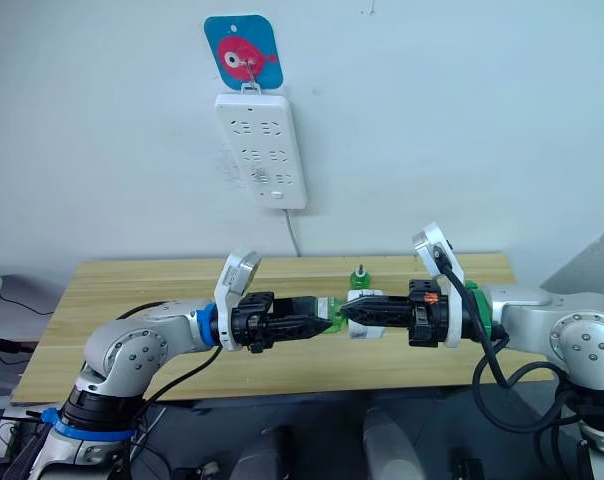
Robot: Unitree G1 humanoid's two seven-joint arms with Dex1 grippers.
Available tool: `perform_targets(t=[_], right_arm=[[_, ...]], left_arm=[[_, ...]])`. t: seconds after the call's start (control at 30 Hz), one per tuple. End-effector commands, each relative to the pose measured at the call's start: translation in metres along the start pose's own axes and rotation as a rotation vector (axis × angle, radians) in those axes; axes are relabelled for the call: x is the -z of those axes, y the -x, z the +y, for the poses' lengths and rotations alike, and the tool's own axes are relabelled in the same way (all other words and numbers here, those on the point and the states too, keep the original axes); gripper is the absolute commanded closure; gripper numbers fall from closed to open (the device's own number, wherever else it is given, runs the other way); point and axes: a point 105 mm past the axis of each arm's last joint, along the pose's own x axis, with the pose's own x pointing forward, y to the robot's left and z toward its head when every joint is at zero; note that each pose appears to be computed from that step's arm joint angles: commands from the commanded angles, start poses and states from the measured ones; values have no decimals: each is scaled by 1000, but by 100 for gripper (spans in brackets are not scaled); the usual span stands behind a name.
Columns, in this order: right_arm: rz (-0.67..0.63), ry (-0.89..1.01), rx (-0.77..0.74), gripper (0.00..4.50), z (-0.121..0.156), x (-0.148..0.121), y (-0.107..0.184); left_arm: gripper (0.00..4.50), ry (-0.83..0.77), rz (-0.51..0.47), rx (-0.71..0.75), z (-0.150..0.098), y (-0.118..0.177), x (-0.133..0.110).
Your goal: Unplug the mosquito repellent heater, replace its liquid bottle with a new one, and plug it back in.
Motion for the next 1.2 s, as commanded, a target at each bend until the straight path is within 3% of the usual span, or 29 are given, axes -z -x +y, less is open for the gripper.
perform_targets(t=[0.03, 0.53, 0.67, 0.8, 0.9, 1.0, 1.2], right_arm=[[-19, 19, 13, 450, -1, -6, 2], [-16, 13, 37, 450, -8, -2, 3], [-44, 15, -7, 450, 0, -8, 3], [-129, 34, -30, 450, 10, -23, 13], [-253, 47, 65, 389, -1, -40, 25], [-364, 38, 189, 286, -17, -46, 39], [-494, -64, 389, 71, -54, -19, 51]], left_arm=[[222, -49, -2, 88, -16, -4, -3], [222, -43, -1, 97, -19, -4, 3], [222, -10, -34, 42, -9, -2, -1], [222, 84, -128, -51, 10, 7, -8], [222, 161, -192, -85, 17, 12, -12], [222, 271, -288, -112, 23, 17, -17], [222, 485, -527, -91, 24, 14, -34]])
